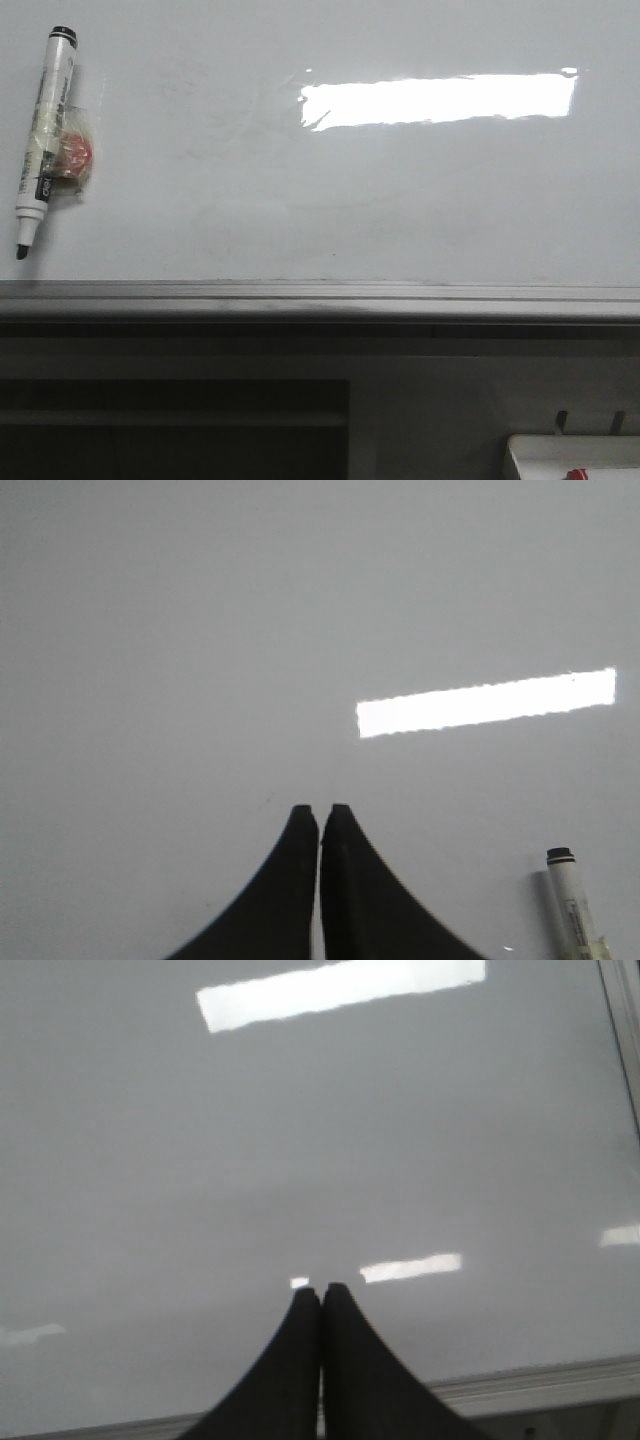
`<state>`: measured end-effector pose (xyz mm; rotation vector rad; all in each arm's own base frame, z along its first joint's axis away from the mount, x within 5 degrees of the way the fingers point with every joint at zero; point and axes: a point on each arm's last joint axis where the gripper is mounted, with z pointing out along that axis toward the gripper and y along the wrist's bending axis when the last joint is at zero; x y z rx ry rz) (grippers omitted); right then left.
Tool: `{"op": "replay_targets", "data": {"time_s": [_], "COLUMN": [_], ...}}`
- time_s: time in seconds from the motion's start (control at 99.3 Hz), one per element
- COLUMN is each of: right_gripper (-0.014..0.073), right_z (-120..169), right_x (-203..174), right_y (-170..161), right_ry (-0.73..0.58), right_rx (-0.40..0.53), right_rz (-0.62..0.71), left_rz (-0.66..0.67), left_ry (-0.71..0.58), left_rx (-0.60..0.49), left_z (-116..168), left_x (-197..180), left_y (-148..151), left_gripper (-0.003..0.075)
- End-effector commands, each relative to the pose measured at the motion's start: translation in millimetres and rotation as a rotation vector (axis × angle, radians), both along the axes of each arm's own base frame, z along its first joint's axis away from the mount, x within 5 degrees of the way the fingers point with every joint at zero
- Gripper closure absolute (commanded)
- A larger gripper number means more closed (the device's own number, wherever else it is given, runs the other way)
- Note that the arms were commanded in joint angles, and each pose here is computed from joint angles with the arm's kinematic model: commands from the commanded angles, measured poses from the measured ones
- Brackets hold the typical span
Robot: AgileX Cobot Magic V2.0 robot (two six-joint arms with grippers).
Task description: Write number 2 on whiteboard
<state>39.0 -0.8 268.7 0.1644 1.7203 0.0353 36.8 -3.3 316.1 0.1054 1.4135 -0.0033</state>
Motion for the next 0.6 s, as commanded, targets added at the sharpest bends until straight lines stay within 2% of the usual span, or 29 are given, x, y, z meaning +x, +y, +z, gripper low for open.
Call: {"op": "replay_targets", "data": {"time_s": [0.0,0.081,0.161,0.222,0.302,0.352,0.403,0.594], "right_gripper": [0.0648,0.0648,0.0648,0.0648,0.0648,0.0648,0.0648,0.0648], "right_z": [18,16,9,-1,-5,-4,-2,-3], "right_x": [1,2,4,8,12,12,12,12], "right_y": [1,0,1,0,0,1,1,1], "right_ry": [-0.089,-0.093,-0.071,-0.053,-0.120,-0.141,-0.154,-0.142], "right_rx": [0.027,0.027,0.029,0.032,0.032,0.031,0.031,0.032], "right_rz": [0.006,0.005,0.011,0.013,0.031,0.045,0.051,0.055], "left_rz": [-0.019,-0.036,-0.047,-0.044,-0.039,-0.025,-0.010,-0.030], "left_ry": [-0.018,0.026,0.059,0.040,-0.015,-0.034,-0.040,-0.010], "left_rx": [-0.071,-0.119,-0.171,-0.225,-0.384,-0.394,-0.367,-0.205], "left_z": [14,11,6,2,1,1,1,-2], "left_x": [5,13,21,29,36,39,44,66], "left_y": [-1,-3,-4,-3,0,2,2,-5], "left_gripper": [0.0731,0.0664,0.0527,0.0423,0.0289,0.0236,0.0218,0.0227]}}
